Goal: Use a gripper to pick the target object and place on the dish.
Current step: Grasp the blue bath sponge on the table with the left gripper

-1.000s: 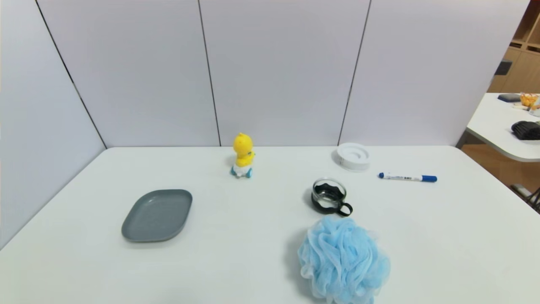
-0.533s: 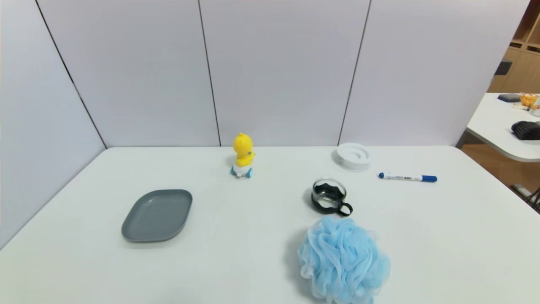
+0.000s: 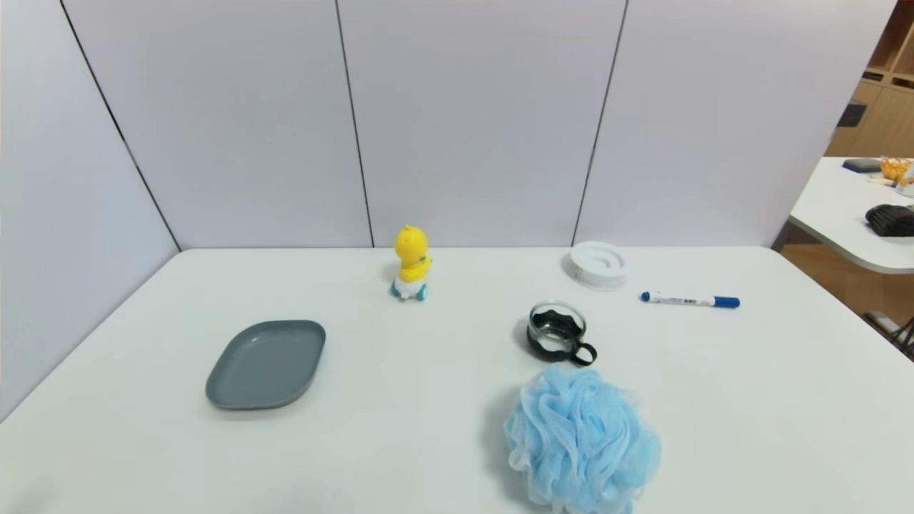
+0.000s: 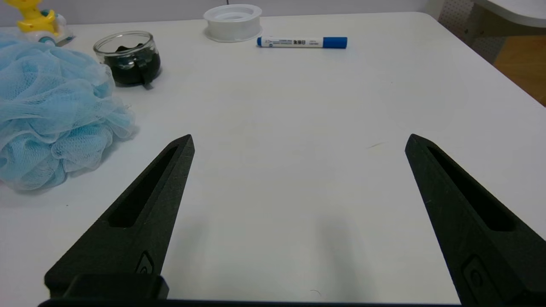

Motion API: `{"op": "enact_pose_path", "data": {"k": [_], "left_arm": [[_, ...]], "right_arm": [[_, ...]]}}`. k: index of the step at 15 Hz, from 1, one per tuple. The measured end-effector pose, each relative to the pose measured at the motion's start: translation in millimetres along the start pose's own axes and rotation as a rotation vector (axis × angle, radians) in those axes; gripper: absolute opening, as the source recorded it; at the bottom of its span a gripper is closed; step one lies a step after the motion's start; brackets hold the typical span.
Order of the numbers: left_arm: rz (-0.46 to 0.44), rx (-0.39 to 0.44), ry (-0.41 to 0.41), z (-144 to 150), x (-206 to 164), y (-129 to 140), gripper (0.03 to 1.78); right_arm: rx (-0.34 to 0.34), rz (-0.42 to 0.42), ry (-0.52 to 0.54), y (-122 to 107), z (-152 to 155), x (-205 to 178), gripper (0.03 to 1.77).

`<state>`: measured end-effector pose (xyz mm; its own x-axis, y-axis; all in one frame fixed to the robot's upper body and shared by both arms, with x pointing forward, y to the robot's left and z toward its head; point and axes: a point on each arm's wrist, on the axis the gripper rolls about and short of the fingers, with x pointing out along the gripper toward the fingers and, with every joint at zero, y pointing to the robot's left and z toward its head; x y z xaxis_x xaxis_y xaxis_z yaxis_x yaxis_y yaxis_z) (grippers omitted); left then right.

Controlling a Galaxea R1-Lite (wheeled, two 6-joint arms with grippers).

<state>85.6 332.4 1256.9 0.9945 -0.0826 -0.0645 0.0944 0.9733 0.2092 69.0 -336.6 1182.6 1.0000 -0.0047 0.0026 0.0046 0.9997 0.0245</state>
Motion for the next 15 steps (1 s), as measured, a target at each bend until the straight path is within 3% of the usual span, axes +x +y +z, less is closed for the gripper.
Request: {"op": "enact_pose_path", "data": {"k": [4, 7, 11, 15], "left_arm": [[-0.148, 0.133, 0.068, 44.0, 35.3, 8.3, 1.69], [-0.316, 0.213, 0.125, 65.3, 73.5, 3.2, 1.69], [-0.568, 0.270, 0.188, 77.0, 124.4, -31.0, 1.69], [-0.757, 0.319, 0.204, 88.1, 164.6, -81.1, 1.69]], "right_arm": [[0.000, 0.000, 0.000, 0.0, 0.0, 0.0, 1.71], [0.000, 0.001, 0.000, 0.0, 0.0, 0.0, 1.71], [0.000, 0.000, 0.000, 0.0, 0.0, 0.0, 1.71], [0.000, 0.001, 0.000, 0.0, 0.0, 0.0, 1.71]]}}
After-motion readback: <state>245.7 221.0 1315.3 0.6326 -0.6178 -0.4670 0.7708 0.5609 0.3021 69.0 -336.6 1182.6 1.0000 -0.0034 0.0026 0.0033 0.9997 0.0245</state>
